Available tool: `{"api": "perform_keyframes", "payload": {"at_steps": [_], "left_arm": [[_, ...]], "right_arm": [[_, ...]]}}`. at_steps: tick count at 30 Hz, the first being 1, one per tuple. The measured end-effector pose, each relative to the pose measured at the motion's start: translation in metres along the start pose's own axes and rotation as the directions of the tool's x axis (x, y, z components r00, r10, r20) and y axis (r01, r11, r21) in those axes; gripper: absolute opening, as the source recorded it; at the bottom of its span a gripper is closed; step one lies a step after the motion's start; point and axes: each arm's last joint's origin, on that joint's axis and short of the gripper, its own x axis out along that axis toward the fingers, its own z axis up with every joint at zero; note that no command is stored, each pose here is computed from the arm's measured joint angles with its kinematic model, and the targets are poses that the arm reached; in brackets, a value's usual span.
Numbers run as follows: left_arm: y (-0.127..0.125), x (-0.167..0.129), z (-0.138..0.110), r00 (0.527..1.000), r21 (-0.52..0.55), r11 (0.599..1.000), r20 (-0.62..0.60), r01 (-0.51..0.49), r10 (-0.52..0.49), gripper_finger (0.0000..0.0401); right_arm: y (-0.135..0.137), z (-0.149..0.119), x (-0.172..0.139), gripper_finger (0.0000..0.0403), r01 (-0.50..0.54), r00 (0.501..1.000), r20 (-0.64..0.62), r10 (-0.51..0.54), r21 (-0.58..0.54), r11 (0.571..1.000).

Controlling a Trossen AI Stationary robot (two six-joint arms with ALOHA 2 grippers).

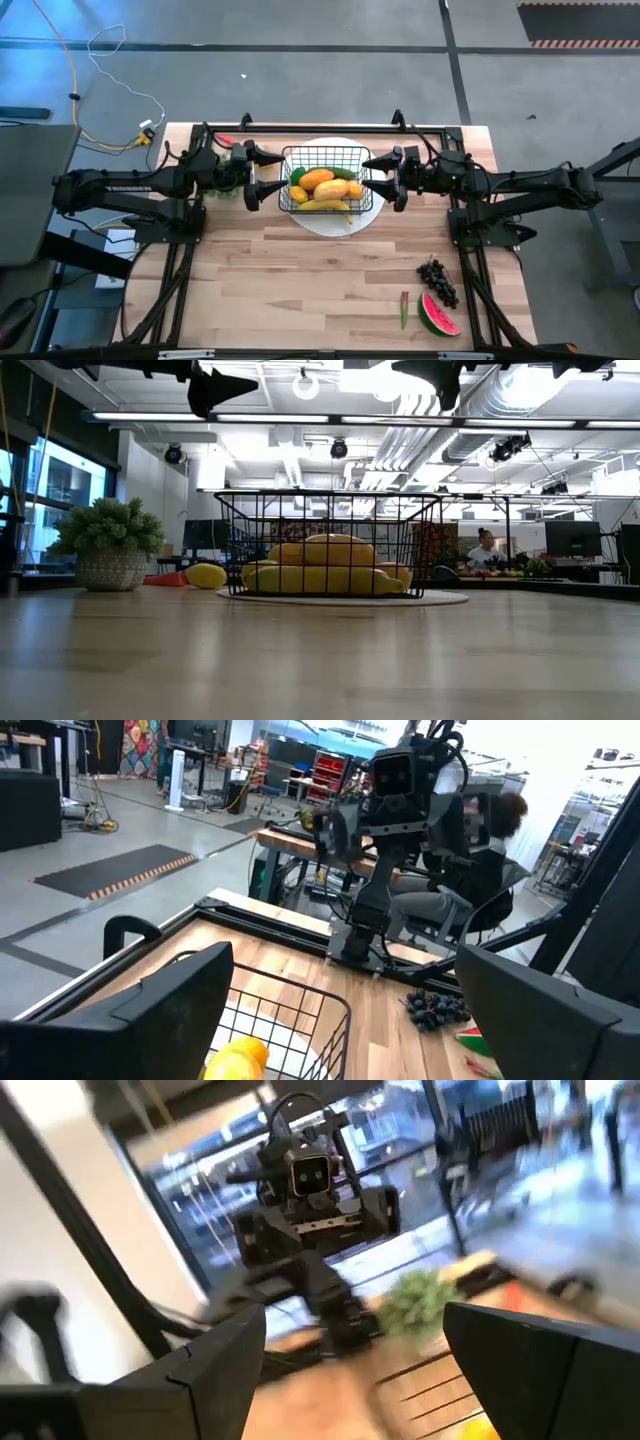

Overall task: Build produce basket
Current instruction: Put the purple grapes into the wire basket

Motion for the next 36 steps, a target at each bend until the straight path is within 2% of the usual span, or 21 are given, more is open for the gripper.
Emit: {"api": "perform_keyframes", "payload": {"at_steps": [3,6,8,10,14,19,22,24,26,29,30,33,36], "left_arm": [[0.000,0.000,0.000,1.000,0.000,1.000,-0.001,0.000,0.000,0.0372],[0.000,0.000,0.000,1.000,-0.015,1.000,0.002,-0.010,0.010,0.0372],[0.001,0.000,0.000,1.000,-0.025,0.999,0.005,-0.021,0.021,0.0372],[0.001,0.000,0.000,1.000,-0.023,1.000,0.005,-0.022,0.022,0.0372],[0.001,0.000,0.000,1.000,-0.018,1.000,0.006,-0.022,0.023,0.0372],[0.001,0.000,0.000,1.000,-0.018,1.000,0.006,-0.022,0.023,0.0372],[0.001,0.000,0.000,1.000,-0.018,1.000,0.005,-0.022,0.022,0.0372],[0.001,0.000,0.000,1.000,-0.018,1.000,0.006,-0.022,0.023,0.0372],[0.001,0.000,0.000,1.000,-0.018,1.000,0.006,-0.022,0.022,0.0372],[0.001,0.000,0.001,1.000,-0.018,1.000,0.006,-0.022,0.022,0.0372],[0.001,0.000,0.001,1.000,-0.018,1.000,0.006,-0.022,0.022,0.0372],[0.001,0.000,0.001,1.000,-0.018,1.000,0.006,-0.022,0.022,0.0372],[0.001,0.000,0.001,1.000,-0.018,1.000,0.006,-0.022,0.022,0.0372]], "right_arm": [[0.002,0.002,0.001,0.0288,0.022,0.997,-0.078,-0.008,0.179,0.984],[0.014,0.001,-0.002,0.0288,0.082,0.951,-0.310,-0.011,0.218,0.972],[0.022,-0.005,-0.008,0.0288,0.163,0.866,-0.500,-0.033,0.219,0.962],[0.031,-0.013,-0.018,0.0288,0.266,0.750,-0.659,-0.053,0.227,0.937],[0.047,-0.037,-0.038,0.0288,0.479,0.516,-0.853,-0.079,0.211,0.852],[0.058,-0.080,-0.057,0.0288,0.711,0.326,-0.941,-0.088,0.183,0.679],[0.059,-0.108,-0.070,0.0288,0.835,0.223,-0.971,-0.087,0.144,0.531],[0.058,-0.125,-0.079,0.0288,0.888,0.156,-0.985,-0.073,0.108,0.446],[0.057,-0.139,-0.087,0.0288,0.920,0.094,-0.994,-0.053,0.067,0.386],[0.058,-0.151,-0.098,0.0288,0.944,0.007,-1.000,-0.022,-0.001,0.331],[0.058,-0.153,-0.100,0.0288,0.947,-0.007,-1.000,-0.018,-0.013,0.320],[0.060,-0.154,-0.105,0.0288,0.957,-0.037,-0.999,-0.038,-0.047,0.287],[0.059,-0.155,-0.109,0.0288,0.969,-0.043,-0.995,-0.088,-0.063,0.241]]}}
